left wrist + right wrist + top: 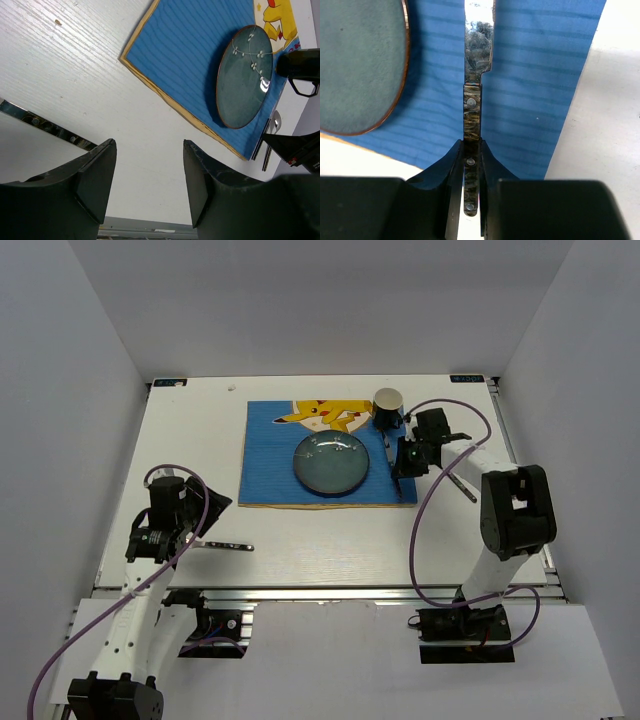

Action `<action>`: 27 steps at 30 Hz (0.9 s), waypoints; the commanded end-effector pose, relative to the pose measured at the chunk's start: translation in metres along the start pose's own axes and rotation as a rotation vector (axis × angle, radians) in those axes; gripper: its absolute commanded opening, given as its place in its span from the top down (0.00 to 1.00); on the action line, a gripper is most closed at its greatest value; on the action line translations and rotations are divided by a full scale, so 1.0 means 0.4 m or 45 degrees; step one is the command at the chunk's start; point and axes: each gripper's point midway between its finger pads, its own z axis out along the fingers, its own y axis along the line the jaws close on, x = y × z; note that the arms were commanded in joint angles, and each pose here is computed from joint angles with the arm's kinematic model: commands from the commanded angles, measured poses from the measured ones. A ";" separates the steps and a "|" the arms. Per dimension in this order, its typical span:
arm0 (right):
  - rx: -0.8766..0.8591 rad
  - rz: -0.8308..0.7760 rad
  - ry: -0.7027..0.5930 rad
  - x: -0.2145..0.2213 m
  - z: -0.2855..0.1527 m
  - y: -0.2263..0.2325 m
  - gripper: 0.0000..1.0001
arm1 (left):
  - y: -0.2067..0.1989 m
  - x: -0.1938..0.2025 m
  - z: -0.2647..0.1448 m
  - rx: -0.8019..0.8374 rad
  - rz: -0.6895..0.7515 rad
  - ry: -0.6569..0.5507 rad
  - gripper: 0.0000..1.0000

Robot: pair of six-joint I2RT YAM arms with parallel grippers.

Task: Set the dinner table for one person

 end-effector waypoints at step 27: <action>-0.095 -0.865 -0.028 0.021 -0.199 -0.140 0.23 | -0.034 -0.004 -0.023 0.121 0.004 -0.037 0.34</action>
